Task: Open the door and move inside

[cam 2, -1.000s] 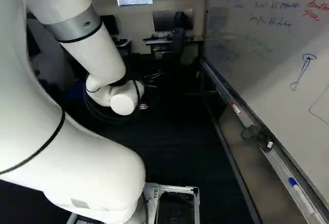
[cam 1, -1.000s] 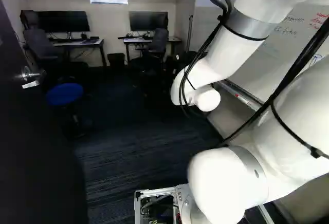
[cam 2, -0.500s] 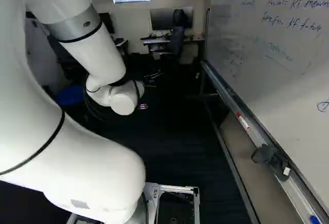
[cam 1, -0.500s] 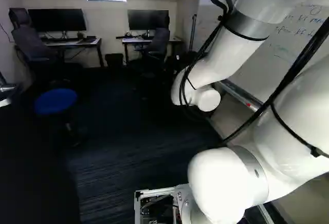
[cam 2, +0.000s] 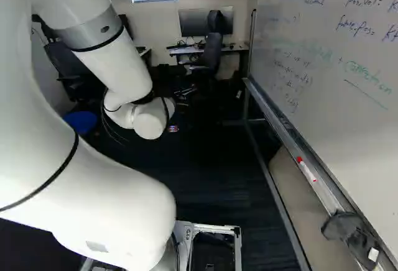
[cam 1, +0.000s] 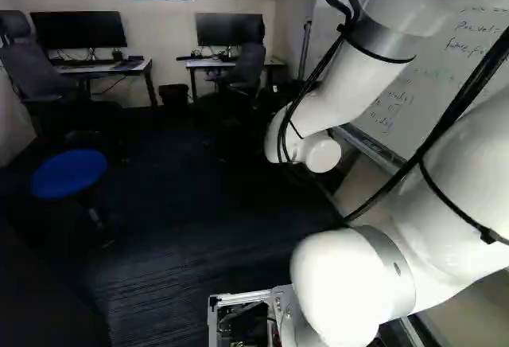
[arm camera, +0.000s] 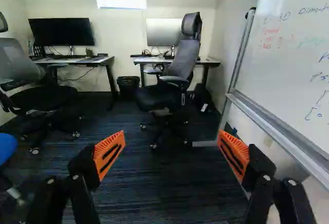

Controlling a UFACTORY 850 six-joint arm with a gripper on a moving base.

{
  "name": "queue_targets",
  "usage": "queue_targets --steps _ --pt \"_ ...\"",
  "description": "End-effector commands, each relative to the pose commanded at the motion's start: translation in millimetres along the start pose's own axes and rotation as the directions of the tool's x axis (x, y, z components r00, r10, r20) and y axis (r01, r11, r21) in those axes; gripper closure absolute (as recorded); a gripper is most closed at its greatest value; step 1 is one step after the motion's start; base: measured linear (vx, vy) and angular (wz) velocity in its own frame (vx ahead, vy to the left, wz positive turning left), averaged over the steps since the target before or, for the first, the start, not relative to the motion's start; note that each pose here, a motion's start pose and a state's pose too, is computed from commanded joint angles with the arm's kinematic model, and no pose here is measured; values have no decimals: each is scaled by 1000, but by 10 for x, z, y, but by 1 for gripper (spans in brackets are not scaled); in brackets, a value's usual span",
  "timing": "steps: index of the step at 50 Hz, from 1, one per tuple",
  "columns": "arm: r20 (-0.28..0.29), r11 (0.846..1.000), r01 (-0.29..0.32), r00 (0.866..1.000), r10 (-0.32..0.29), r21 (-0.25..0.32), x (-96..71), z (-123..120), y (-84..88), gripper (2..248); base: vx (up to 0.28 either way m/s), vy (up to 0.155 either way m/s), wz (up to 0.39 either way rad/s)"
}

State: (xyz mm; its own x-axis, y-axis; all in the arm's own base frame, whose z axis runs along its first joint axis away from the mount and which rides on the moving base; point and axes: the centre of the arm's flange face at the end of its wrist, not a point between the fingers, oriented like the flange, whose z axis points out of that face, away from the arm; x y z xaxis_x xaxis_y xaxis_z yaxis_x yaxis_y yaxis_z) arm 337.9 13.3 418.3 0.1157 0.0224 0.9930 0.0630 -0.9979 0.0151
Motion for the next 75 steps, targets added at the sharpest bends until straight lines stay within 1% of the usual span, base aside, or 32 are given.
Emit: queue_targets --steps 23,38,75 --pt "0 1000 0 1000 0 0 0 0 0 3 234 3 -3" --pt "0 1000 0 1000 0 0 0 0 0 3 164 3 -2" --pt "0 1000 0 1000 0 0 0 0 0 3 1 0 0"
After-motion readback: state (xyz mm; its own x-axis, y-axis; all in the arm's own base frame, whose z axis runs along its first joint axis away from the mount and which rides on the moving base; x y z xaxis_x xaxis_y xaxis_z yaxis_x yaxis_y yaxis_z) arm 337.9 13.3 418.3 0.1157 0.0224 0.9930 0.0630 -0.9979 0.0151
